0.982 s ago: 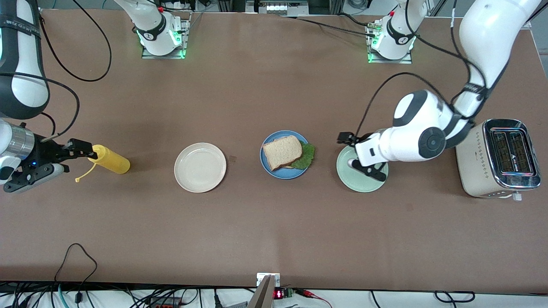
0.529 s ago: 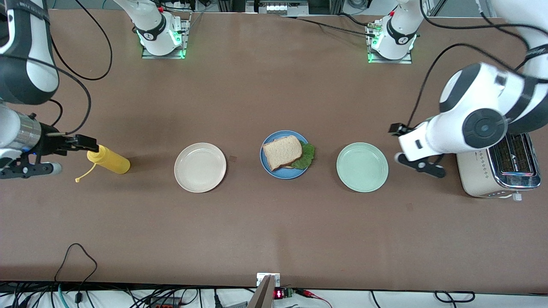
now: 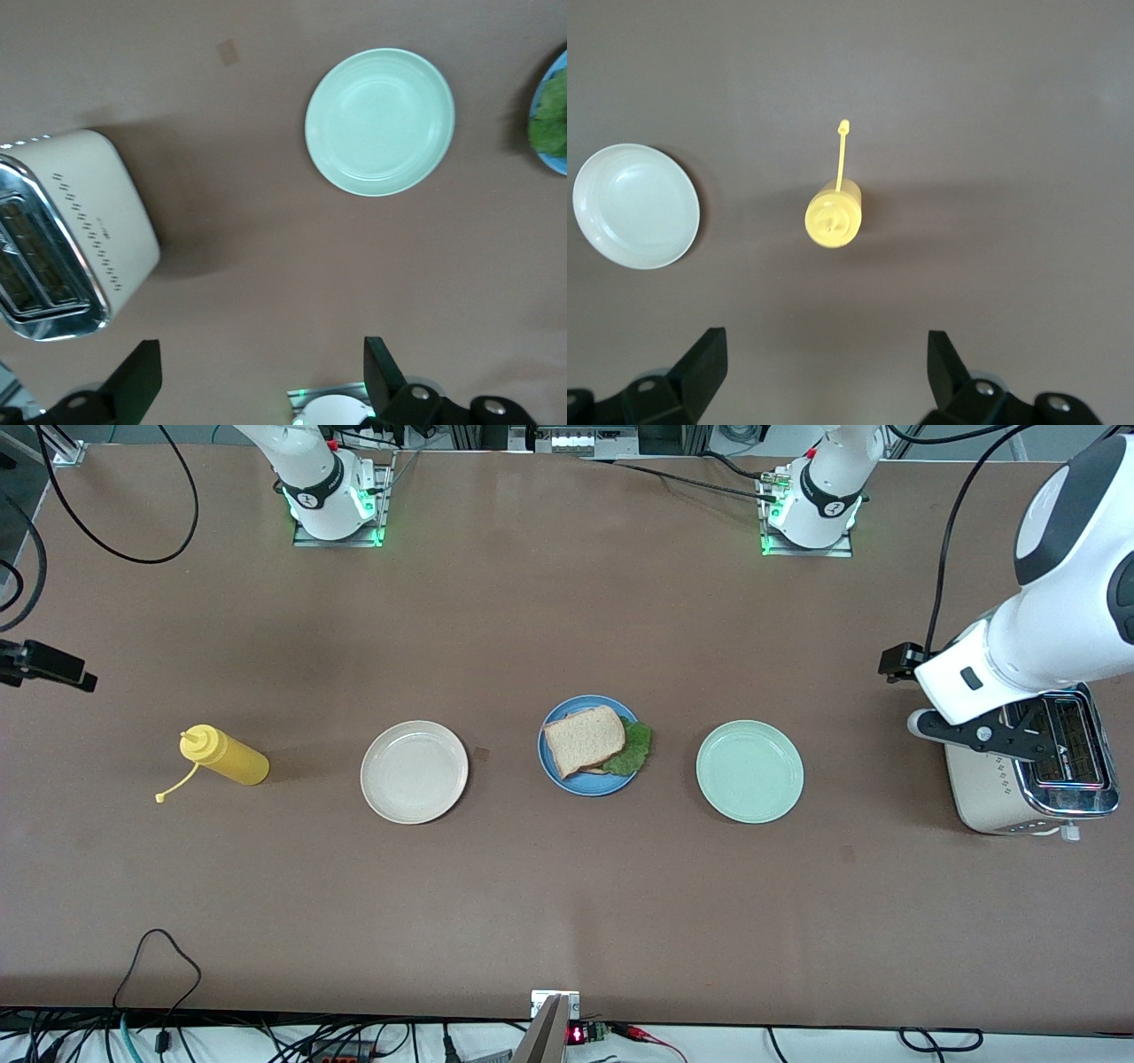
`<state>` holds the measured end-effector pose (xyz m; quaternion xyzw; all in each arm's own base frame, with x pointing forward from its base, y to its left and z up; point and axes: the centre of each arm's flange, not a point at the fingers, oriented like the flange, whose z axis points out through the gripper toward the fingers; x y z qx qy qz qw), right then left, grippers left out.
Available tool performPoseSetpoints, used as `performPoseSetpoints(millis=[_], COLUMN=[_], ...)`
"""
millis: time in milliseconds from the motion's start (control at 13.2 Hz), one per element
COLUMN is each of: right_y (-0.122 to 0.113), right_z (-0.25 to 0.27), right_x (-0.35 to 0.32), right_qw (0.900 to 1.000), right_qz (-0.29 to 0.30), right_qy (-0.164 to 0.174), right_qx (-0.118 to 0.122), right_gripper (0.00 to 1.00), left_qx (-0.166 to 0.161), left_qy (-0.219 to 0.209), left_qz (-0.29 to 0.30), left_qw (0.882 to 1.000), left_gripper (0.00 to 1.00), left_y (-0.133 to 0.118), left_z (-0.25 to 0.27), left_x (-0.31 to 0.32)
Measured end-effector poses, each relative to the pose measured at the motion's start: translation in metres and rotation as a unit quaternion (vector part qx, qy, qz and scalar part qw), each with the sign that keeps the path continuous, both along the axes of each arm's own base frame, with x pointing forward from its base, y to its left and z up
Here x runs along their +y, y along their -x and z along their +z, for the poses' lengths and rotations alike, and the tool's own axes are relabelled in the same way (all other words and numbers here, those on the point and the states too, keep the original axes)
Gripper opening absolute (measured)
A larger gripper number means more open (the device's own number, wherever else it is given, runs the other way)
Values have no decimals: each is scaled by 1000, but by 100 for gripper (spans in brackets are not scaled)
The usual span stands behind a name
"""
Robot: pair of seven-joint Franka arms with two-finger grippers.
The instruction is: Make sandwich in blue plate with both arms
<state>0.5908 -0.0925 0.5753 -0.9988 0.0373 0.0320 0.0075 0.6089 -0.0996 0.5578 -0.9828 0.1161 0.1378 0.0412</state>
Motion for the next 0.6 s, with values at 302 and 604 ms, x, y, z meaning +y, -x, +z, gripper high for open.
performPoseSetpoints(millis=[302, 604], right_y=[20, 44], right_z=[-14, -9], right_x=[3, 4], right_qw=[1000, 1000], right_qz=[-16, -15], right_qy=[-3, -6], right_qx=[-12, -13], right_gripper=[100, 100], left_qx=[-85, -157], left_qy=[34, 22], left_qz=[47, 87], left_qw=[995, 984], left_gripper=[100, 100], left_y=[8, 47], left_z=[30, 46], left_x=[3, 51])
